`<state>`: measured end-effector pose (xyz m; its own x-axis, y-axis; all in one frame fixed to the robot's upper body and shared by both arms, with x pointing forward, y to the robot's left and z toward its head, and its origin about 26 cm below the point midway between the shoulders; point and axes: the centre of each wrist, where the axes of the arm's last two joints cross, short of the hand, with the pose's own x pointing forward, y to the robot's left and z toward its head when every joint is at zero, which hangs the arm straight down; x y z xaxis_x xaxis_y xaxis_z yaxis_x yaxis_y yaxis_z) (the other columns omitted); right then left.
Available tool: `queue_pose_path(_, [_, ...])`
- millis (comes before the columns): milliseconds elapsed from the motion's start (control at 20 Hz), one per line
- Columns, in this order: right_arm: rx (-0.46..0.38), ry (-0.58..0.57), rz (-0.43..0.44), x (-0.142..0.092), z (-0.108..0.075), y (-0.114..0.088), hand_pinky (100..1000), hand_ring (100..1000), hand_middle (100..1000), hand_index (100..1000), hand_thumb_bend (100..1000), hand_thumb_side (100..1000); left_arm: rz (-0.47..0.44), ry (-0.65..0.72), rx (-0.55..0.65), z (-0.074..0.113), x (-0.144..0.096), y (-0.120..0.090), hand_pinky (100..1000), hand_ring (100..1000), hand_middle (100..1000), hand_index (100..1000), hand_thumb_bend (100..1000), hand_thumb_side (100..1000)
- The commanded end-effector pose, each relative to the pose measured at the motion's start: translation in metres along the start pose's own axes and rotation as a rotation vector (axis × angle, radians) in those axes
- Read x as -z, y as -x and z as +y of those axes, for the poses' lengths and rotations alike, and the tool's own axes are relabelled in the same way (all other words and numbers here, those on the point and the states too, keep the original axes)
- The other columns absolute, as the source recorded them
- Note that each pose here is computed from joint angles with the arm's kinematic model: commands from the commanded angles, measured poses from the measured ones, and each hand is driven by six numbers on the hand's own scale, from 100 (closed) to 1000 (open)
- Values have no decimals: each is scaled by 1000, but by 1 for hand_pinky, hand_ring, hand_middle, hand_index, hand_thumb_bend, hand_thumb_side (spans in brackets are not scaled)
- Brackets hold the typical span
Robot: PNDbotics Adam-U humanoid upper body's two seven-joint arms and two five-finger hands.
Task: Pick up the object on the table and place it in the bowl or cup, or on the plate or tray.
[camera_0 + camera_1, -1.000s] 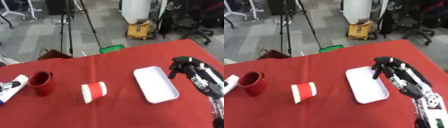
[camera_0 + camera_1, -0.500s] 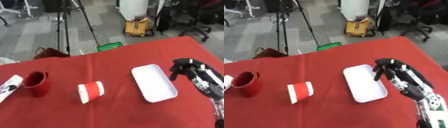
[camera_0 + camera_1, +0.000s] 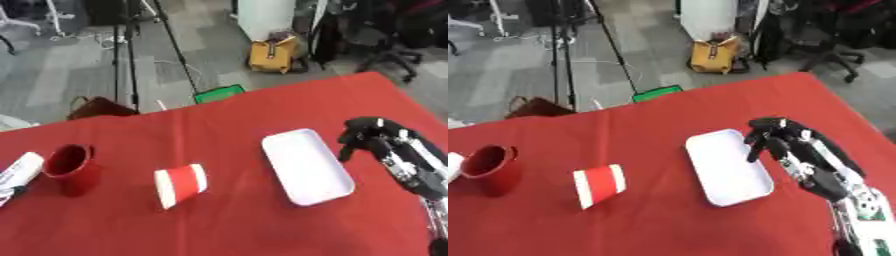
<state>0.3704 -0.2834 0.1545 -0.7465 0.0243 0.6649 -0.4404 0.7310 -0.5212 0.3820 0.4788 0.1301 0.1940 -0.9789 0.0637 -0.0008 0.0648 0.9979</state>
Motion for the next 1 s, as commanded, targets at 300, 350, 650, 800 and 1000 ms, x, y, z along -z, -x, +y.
queue_pose_path(300, [-47,-18,-20,1,-12,-5,529,509,624,835,100,591,97,-52,-5,5,0,12,659,637,668,798,851,589])
queue_pose_path(350, [-48,-20,-21,1,-12,-5,529,509,624,835,100,591,104,-43,-23,4,0,13,657,625,660,795,833,586])
queue_pose_path(650, [-59,-24,-24,1,-15,-4,528,508,624,836,100,592,121,36,-153,-8,-1,19,647,582,605,781,739,563])
queue_pose_path(800, [-62,-25,-25,1,-16,-4,528,508,624,836,100,593,119,69,-168,-9,-1,19,645,572,594,777,710,549])
queue_pose_path(1000, [-61,-25,-23,0,-16,-3,528,508,624,836,100,593,118,114,-168,-10,-1,19,610,521,541,745,529,451])
